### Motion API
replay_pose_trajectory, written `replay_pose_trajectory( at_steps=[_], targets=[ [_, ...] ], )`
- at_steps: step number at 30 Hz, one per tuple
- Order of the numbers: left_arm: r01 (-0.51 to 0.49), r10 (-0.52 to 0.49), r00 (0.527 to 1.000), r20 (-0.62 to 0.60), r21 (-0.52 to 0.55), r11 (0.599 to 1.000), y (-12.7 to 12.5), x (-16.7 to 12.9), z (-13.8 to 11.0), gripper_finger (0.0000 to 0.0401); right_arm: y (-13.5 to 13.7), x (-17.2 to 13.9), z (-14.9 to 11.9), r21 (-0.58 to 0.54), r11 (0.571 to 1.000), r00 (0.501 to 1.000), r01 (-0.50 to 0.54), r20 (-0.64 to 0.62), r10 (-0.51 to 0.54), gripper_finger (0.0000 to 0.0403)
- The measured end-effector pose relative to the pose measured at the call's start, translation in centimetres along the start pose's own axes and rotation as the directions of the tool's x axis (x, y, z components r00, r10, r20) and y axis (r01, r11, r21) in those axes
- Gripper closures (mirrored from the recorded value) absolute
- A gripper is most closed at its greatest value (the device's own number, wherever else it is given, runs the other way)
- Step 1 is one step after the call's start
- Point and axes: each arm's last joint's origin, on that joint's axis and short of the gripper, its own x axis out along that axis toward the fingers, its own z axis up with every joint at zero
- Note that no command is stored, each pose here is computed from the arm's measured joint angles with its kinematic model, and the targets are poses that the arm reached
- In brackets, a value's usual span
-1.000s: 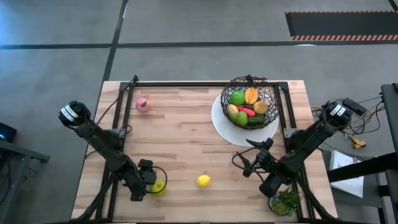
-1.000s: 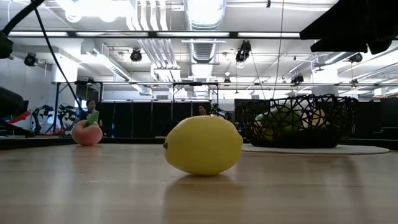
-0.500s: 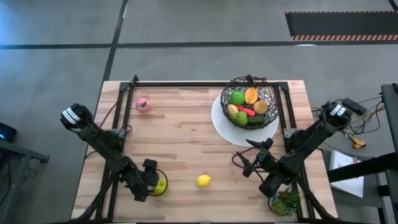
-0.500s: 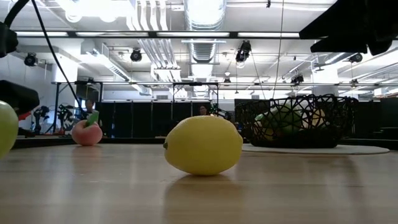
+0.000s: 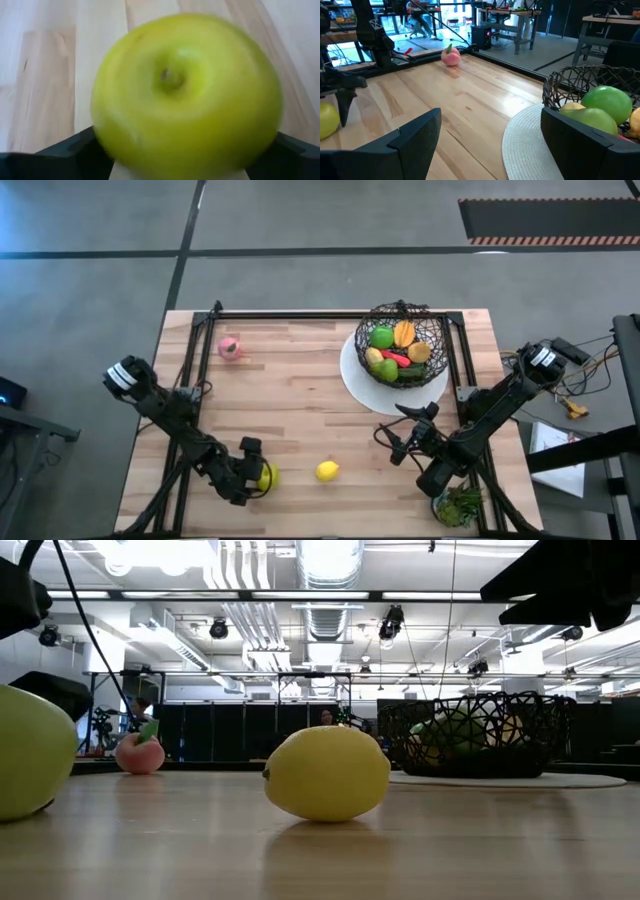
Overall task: Build produce basket
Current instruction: Put the light green apple into the black wire basket
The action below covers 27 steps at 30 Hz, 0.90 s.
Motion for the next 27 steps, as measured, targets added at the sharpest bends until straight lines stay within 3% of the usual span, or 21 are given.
replay_pose_trajectory(
  at_steps=[7,27],
  targets=[
    [-0.041,0.045,0.993,0.106,-0.033,0.999,-0.2,0.3,0.6,0.006,0.0,0.0,0.0,0.001,1.0,1.0,0.0,0.0,0.0,0.0078],
    [-0.093,0.119,0.96,0.254,-0.109,0.99,-0.3,0.9,1.5,0.006,0.1,0.0,-0.1,0.005,1.0,0.999,-0.012,-0.032,0.012,0.0078]
  ],
)
